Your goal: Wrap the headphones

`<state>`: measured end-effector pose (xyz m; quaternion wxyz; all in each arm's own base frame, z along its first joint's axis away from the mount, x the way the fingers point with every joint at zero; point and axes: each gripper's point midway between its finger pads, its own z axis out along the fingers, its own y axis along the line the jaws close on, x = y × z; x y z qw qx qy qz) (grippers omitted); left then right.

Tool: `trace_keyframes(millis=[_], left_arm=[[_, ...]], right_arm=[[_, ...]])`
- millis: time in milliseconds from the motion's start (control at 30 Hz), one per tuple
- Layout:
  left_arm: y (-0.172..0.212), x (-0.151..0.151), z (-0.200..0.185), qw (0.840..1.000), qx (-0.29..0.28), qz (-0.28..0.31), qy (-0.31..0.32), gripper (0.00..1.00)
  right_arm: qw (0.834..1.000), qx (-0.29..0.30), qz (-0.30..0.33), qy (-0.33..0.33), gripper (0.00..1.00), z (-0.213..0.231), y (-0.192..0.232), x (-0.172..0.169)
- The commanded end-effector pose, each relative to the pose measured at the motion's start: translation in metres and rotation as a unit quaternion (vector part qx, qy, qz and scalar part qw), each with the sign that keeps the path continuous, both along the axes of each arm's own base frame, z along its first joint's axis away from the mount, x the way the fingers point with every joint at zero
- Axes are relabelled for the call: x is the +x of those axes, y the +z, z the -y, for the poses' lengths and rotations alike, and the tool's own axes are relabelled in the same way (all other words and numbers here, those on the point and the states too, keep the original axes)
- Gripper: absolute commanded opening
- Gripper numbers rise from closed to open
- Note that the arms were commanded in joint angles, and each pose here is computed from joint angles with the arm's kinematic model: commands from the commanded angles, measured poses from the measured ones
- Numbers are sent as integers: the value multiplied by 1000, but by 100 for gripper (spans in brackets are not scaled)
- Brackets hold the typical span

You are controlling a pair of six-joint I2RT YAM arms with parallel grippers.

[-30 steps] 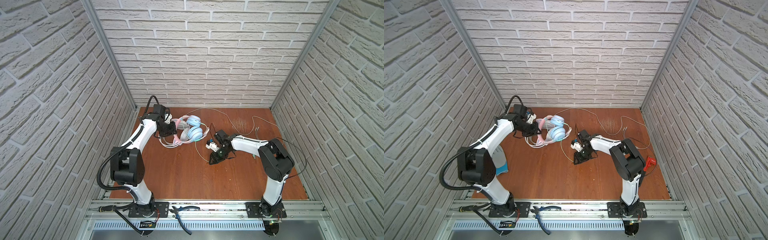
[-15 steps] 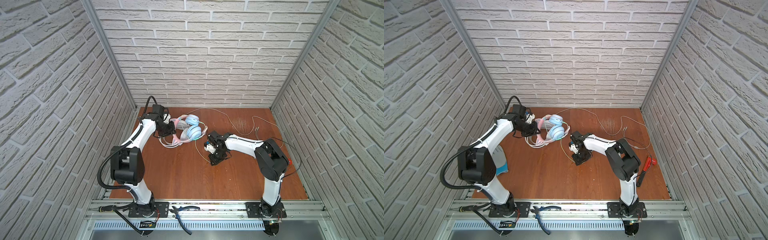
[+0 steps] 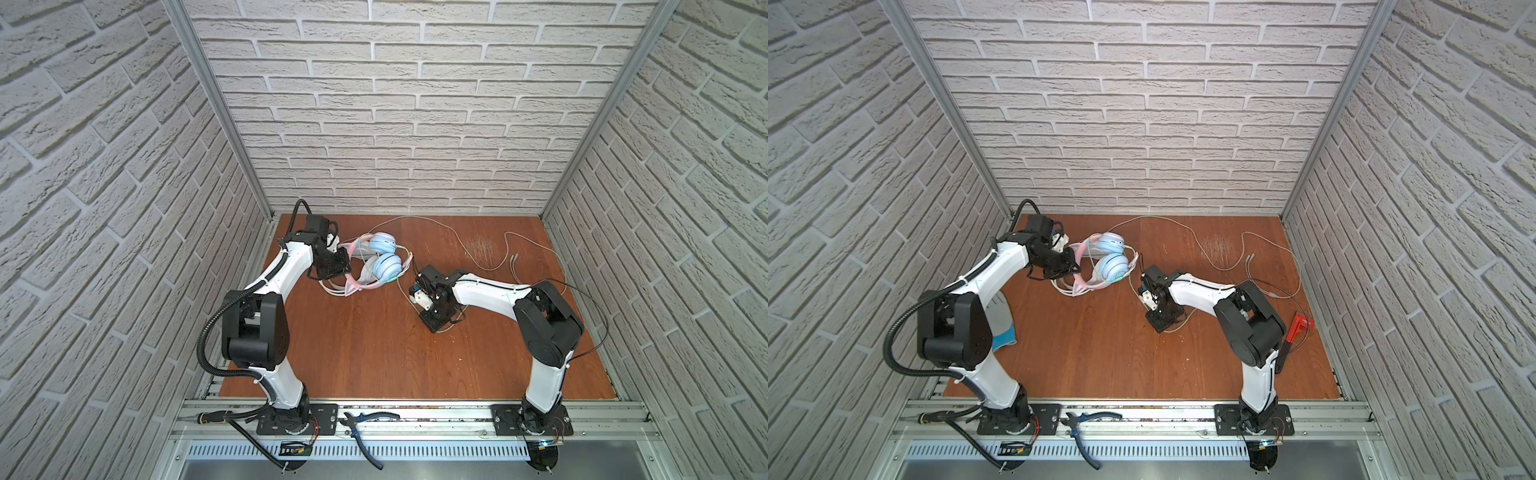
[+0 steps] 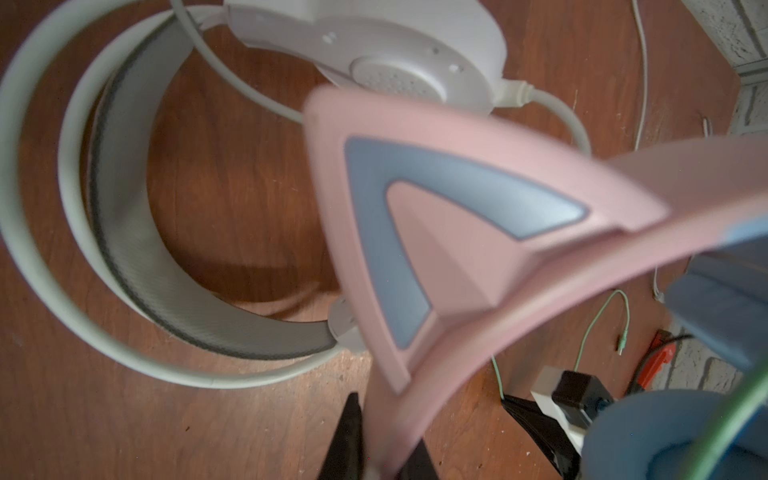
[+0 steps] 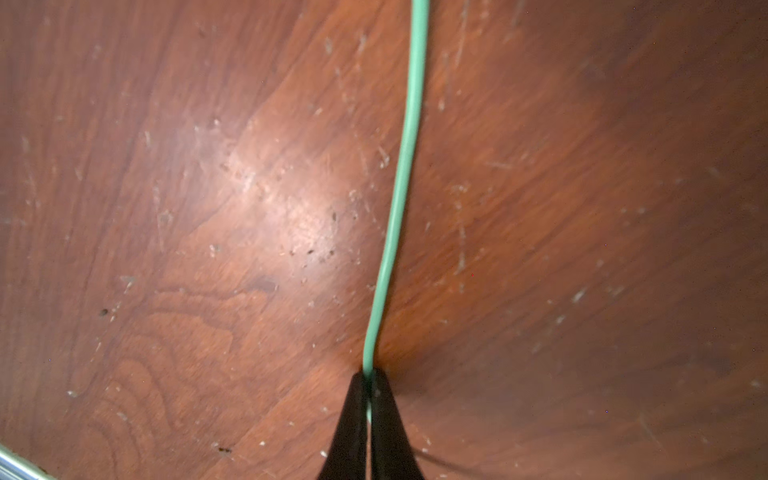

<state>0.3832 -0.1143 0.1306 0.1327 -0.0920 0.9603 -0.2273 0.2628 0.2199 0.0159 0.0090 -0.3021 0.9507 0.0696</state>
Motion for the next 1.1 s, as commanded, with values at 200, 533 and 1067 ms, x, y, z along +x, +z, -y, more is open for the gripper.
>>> trace_keyframes(millis=[200,533,1067], left_arm=[[18,14,-5,999,-5,41,27,0],[14,15,-5,999,0,36,27,0],[13,13,-1,999,-7,33,18,0]], right_arm=[[998,51,9,45,6,-5,26,-25],[996,20,62,68,10,12,47,-14],[964,-71,229,112,54,59,71,71]])
